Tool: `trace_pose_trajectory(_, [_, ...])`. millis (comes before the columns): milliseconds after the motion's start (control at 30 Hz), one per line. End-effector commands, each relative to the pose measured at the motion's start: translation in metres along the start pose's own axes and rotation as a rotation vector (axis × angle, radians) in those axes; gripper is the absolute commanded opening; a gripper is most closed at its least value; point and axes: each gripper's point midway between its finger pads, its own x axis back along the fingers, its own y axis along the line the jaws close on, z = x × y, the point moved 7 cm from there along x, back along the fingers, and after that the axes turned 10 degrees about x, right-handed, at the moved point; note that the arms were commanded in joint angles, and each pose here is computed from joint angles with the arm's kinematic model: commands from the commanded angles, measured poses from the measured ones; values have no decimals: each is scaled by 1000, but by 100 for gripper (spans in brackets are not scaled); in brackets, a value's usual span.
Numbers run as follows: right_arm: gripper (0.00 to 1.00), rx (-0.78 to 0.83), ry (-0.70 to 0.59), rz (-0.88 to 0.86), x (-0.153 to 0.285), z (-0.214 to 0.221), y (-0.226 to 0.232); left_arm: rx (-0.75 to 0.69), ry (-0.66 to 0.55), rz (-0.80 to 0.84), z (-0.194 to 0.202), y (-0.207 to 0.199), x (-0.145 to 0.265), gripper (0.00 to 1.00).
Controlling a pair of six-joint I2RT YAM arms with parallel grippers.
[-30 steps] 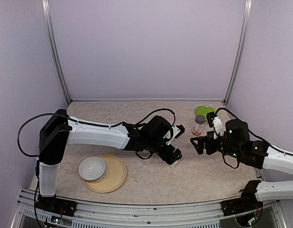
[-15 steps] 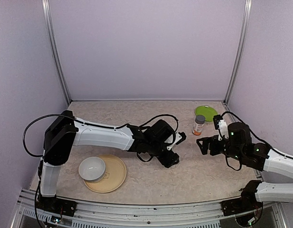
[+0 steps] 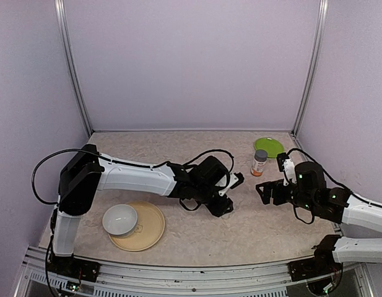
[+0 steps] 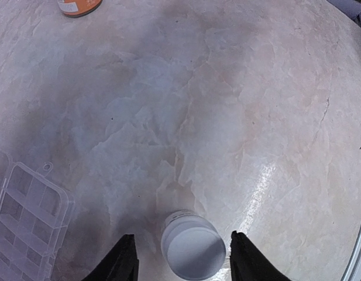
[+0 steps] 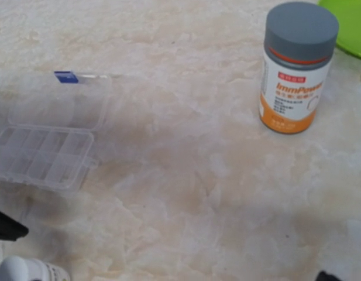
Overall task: Sort the pills into containers
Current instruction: Pick up the pill bottle from the center of the board, then pass from the left arm to the right
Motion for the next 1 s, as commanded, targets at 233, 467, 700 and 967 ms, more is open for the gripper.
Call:
trace_pose_trajectory(233, [100, -6, -3, 8, -3, 3, -2, -9, 3, 28, -1, -3, -8, 26])
trace_pose_trajectory(467, [99, 53, -8, -125, -9, 2, 13, -37, -49, 43, -13, -8, 12, 9])
trace_pose_trajectory(700, [100, 125, -131, -548, 8, -14, 54, -180, -197, 197, -26, -29, 73, 3])
trace_pose_trajectory(967, [100, 153, -262, -941, 39, -30, 84, -324, -345, 385, -24, -52, 136, 3])
